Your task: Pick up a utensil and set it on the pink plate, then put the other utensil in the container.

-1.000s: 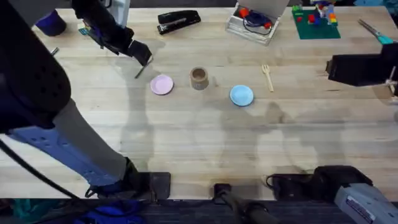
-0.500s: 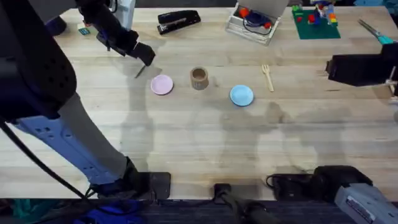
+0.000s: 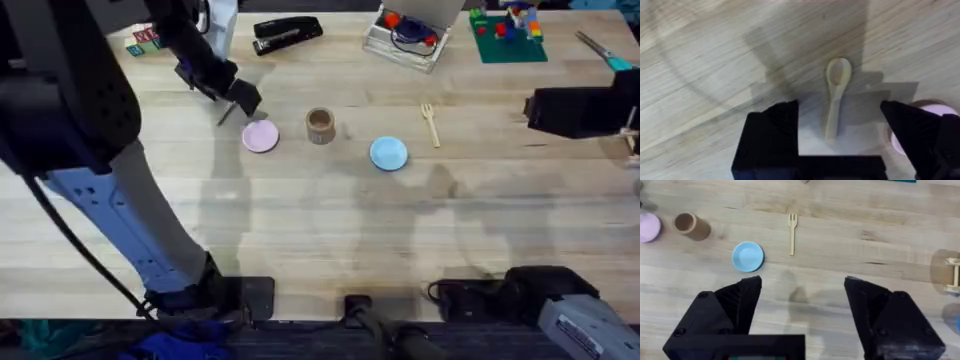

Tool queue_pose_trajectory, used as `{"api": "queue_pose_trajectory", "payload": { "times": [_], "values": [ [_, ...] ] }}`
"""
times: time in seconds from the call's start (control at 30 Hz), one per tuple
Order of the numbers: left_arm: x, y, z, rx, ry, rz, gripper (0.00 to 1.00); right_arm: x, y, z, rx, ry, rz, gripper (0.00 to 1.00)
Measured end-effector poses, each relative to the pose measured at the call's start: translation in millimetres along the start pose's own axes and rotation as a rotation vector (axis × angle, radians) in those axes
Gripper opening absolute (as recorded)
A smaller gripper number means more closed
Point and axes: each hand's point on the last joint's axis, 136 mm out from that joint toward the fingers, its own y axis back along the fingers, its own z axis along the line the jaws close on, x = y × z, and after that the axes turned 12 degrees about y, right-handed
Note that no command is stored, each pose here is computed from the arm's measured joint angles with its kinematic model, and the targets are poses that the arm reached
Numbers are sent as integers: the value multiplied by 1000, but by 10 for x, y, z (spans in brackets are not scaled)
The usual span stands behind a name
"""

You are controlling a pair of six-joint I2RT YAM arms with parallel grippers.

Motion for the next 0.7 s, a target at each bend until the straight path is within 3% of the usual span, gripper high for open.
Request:
{"api": "queue_pose_trajectory", "payload": {
  "times": [0.7],
  "values": [
    [-17,-25,23,-6,1,-3,993,0,0,0,0,0,0,996]
  ]
}}
